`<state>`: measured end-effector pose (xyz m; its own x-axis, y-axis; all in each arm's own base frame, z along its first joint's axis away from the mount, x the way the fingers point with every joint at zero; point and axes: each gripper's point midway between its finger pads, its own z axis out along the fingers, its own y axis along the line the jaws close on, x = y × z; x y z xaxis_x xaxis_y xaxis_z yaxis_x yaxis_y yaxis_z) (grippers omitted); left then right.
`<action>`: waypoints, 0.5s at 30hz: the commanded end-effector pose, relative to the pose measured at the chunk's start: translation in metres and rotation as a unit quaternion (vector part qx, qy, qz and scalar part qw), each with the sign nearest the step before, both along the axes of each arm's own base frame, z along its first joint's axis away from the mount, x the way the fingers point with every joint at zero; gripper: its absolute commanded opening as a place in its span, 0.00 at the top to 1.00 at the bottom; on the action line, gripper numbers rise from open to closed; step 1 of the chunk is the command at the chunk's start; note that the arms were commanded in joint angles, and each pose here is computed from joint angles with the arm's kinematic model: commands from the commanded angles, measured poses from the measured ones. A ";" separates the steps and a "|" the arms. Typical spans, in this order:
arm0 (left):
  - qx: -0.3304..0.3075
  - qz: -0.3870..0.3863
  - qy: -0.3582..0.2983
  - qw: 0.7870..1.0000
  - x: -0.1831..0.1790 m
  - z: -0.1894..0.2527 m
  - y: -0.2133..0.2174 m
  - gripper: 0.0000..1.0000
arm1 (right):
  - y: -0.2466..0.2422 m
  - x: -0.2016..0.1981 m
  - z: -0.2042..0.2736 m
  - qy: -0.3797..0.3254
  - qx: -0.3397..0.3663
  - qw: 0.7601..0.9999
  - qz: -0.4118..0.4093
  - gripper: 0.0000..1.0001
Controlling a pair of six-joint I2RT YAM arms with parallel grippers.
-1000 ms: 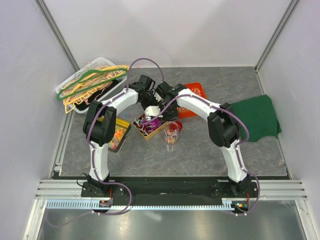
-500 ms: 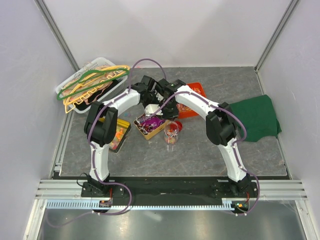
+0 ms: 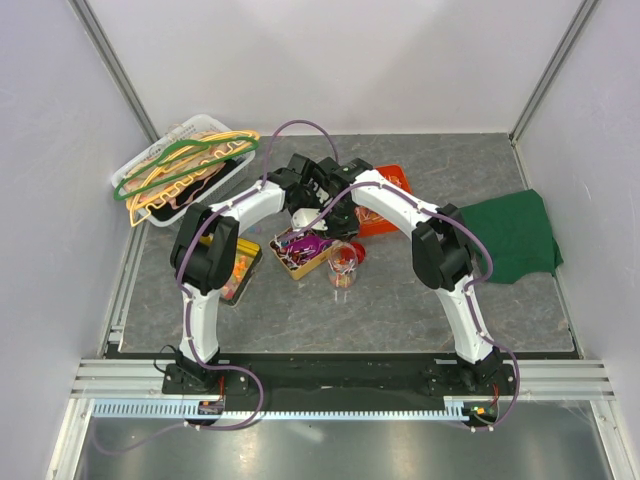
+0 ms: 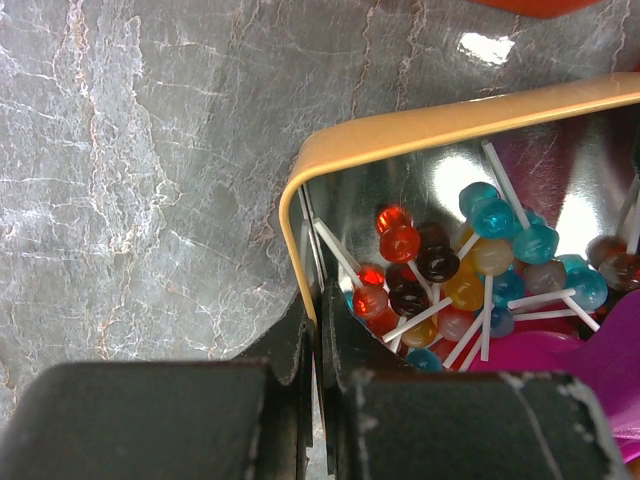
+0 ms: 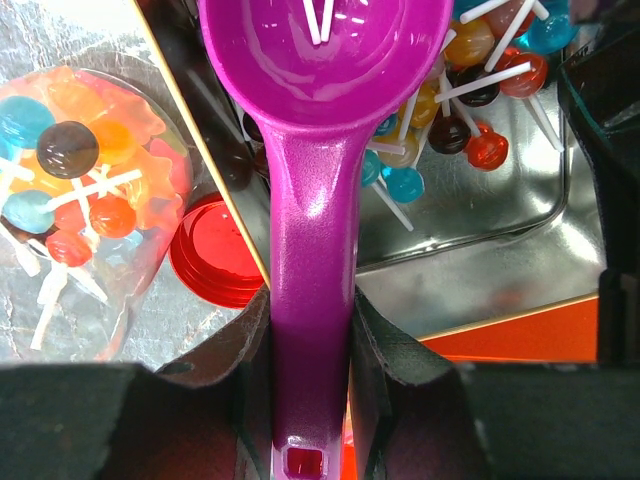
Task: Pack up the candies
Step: Scoop the fake candies from the storage box.
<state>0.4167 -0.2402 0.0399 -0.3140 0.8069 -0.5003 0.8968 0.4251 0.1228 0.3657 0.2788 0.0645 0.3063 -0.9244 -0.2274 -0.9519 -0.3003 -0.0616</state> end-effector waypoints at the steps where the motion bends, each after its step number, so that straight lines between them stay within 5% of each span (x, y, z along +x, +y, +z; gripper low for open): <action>1: 0.013 -0.125 0.036 0.991 -0.049 -0.012 -0.024 0.98 | 0.022 0.046 0.031 -0.102 0.050 0.993 0.040 1.00; 15: 0.030 -0.121 0.020 0.992 -0.054 -0.020 -0.010 0.98 | 0.023 0.052 0.050 -0.108 0.092 0.990 0.004 1.00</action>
<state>0.4136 -0.2364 0.0341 -0.2444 0.8380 -0.4878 0.9077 0.3747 0.1889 0.3603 0.2840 0.0646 0.3138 -0.9113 -0.2667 -0.9485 -0.3139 -0.0432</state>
